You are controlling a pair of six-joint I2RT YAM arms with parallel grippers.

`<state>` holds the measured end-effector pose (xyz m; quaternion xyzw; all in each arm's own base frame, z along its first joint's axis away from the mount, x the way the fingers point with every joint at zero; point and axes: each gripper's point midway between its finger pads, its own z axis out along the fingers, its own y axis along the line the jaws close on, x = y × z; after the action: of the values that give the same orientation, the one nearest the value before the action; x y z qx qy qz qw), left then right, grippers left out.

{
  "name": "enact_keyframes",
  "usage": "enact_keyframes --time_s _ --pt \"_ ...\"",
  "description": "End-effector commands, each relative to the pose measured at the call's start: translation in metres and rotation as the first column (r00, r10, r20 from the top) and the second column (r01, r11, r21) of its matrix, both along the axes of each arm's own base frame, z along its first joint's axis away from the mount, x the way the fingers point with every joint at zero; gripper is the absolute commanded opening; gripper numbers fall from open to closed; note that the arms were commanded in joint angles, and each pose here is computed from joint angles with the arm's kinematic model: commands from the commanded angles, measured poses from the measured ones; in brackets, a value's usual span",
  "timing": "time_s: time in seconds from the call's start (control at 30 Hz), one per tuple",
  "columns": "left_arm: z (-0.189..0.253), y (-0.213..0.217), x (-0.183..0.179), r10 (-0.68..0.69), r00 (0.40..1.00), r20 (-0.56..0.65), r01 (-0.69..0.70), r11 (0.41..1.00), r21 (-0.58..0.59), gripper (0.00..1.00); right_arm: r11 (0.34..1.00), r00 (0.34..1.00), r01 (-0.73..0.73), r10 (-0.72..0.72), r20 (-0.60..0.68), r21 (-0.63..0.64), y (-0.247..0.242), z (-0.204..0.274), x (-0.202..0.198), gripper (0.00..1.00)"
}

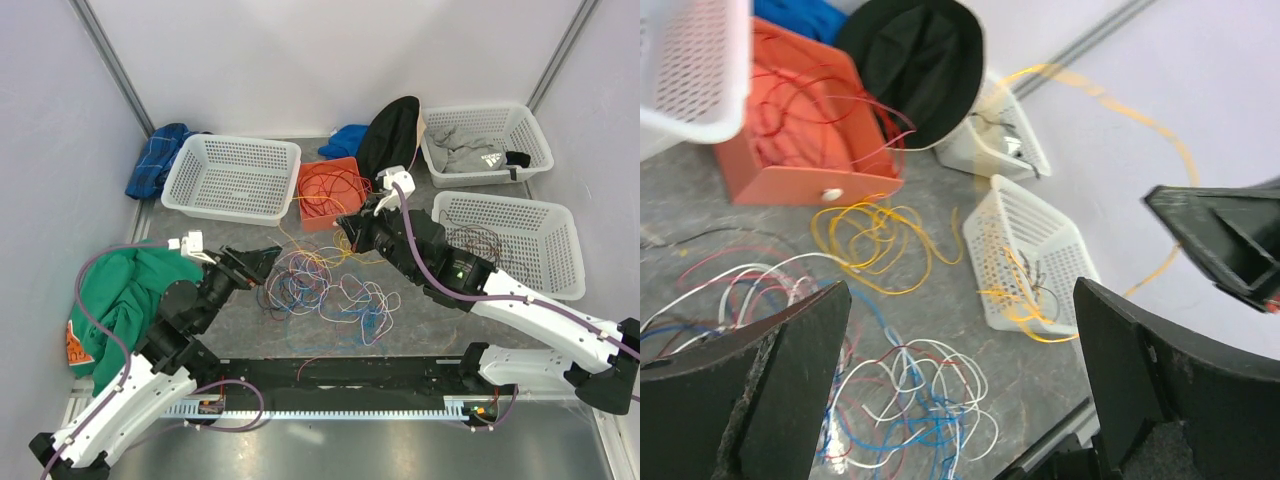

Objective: Untangle the cables

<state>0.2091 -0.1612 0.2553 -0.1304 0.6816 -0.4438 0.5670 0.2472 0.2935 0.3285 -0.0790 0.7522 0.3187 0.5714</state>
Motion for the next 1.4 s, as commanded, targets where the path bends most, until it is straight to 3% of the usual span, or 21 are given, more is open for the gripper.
enact_keyframes --time_s 0.0,0.17,0.3,0.7,0.77,0.83,0.87,0.9,0.93,1.0,1.1,1.17,1.23,1.37 --pt "0.032 -0.012 -0.006 -0.077 0.983 0.168 0.081 0.997 -0.015 1.00 0.999 1.000 -0.026 0.027 -0.010 0.026 0.003 0.014 -0.008 0.00" --pt "0.057 -0.004 -0.017 -0.055 0.948 0.315 0.090 0.991 -0.097 1.00 0.999 0.999 -0.033 0.033 -0.023 0.021 0.004 0.009 -0.010 0.00" --pt "0.057 -0.007 -0.013 -0.057 0.939 0.339 0.079 0.995 -0.053 1.00 0.998 0.998 -0.058 0.059 -0.032 0.030 0.009 0.008 -0.014 0.00" --pt "0.032 -0.030 0.016 -0.085 0.971 0.222 0.083 0.996 0.015 0.98 0.971 0.976 -0.209 0.215 -0.038 0.113 0.025 0.027 -0.049 0.00" --pt "0.032 -0.033 0.017 -0.094 0.971 0.221 0.091 0.996 0.021 0.91 0.969 0.974 -0.219 0.225 -0.039 0.117 0.025 0.027 -0.052 0.00" --pt "0.033 -0.035 0.016 -0.105 0.968 0.230 0.102 0.994 0.024 0.67 0.970 0.975 -0.213 0.219 -0.042 0.113 0.024 0.024 -0.052 0.00" --pt "0.037 -0.035 0.015 -0.107 0.964 0.243 0.106 0.994 0.021 0.50 0.972 0.976 -0.208 0.214 -0.043 0.113 0.022 0.023 -0.052 0.00" --pt "0.040 -0.034 0.016 -0.101 0.964 0.246 0.100 0.995 0.016 0.07 0.975 0.979 -0.195 0.201 -0.045 0.108 0.020 0.020 -0.050 0.14" --pt "0.041 -0.033 0.018 -0.087 0.967 0.239 0.086 0.996 0.012 0.02 0.975 0.979 -0.195 0.201 -0.042 0.109 0.018 0.021 -0.051 0.25" --pt "0.047 -0.025 0.023 -0.039 0.977 0.209 0.038 0.999 0.006 0.02 0.978 0.981 -0.184 0.189 -0.043 0.104 0.015 0.018 -0.051 0.51" --pt "0.059 -0.011 0.035 0.061 0.987 0.150 -0.064 0.998 0.014 0.02 0.984 0.989 -0.143 0.147 -0.034 0.109 0.004 0.020 -0.048 0.65" --pt "0.086 0.002 0.045 0.148 0.978 0.149 -0.152 0.988 0.016 0.02 0.989 0.993 -0.109 0.112 -0.029 0.104 -0.005 0.020 -0.045 0.70" --pt "0.082 0.005 0.059 0.198 0.976 0.095 -0.206 0.974 0.093 0.02 0.989 0.994 -0.100 0.103 -0.025 0.106 -0.010 0.020 -0.047 0.71" --pt "0.136 0.023 0.083 0.321 0.935 0.150 -0.340 0.933 0.119 0.02 0.993 0.997 -0.066 0.069 -0.020 0.102 -0.024 0.013 -0.047 0.72"
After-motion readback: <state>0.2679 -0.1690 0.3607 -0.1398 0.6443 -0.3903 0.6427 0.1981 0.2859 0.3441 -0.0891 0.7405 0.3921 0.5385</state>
